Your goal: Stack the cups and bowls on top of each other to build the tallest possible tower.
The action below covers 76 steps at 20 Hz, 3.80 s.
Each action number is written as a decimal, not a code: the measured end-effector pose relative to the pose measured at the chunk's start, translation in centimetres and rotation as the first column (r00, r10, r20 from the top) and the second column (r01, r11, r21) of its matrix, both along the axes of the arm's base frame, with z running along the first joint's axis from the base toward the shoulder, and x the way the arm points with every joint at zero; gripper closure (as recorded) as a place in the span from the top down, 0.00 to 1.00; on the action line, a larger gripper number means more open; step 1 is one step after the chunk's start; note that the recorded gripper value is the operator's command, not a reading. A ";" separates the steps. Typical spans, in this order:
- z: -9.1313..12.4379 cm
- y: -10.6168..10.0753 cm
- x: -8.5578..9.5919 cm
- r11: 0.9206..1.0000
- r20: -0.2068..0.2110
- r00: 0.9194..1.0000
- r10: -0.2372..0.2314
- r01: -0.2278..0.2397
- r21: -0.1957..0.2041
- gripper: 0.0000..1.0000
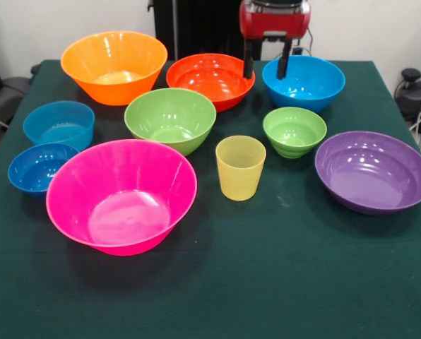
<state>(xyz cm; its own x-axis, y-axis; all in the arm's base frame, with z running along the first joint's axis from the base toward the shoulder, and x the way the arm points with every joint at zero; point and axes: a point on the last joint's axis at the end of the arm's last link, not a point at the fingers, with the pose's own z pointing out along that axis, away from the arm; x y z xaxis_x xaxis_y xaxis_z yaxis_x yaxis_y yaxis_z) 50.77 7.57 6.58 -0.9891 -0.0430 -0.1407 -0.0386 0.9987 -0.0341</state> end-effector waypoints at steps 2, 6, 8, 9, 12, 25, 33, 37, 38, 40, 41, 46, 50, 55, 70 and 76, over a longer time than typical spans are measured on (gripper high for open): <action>-1.0 -0.4 -0.3 1.000 -0.021 1.000 -0.007 0.007 0.003 1.00; -1.4 -0.7 -0.7 1.000 -0.058 0.998 -0.015 0.015 0.008 1.00; -1.0 -0.7 -0.8 1.000 -0.077 0.997 -0.014 0.015 0.010 1.00; -0.8 -0.7 -0.8 1.000 -0.084 0.996 -0.014 0.015 0.010 1.00; 0.1 -0.7 -0.6 1.000 -0.102 0.995 -0.014 0.016 0.012 1.00; -0.2 -2.2 0.3 0.998 -0.015 0.998 -0.067 0.067 -0.017 1.00; -3.0 -4.4 -0.6 0.964 0.081 0.962 -0.262 0.265 -0.027 1.00; -3.9 -5.1 -2.1 0.929 0.066 0.928 -0.366 0.368 -0.026 1.00; -3.9 -5.1 -2.3 0.926 0.063 0.925 -0.375 0.377 -0.027 1.00; -3.9 -5.3 -2.7 0.914 0.052 0.914 -0.403 0.404 -0.029 1.00; -3.9 -5.4 -2.8 0.911 0.047 0.911 -0.411 0.412 -0.030 1.00; -3.7 -5.5 -3.2 0.901 0.026 0.902 -0.431 0.432 -0.038 1.00; -4.1 -5.3 -3.6 0.899 0.018 0.900 -0.435 0.436 -0.046 1.00; -4.8 -4.6 -4.4 0.872 0.002 0.874 -0.485 0.485 -0.065 1.00; -6.5 -3.0 -7.7 0.704 -0.035 0.705 -0.709 0.704 -0.095 1.00; -8.6 -4.0 -8.7 0.656 -0.017 0.657 -0.753 0.749 -0.097 1.00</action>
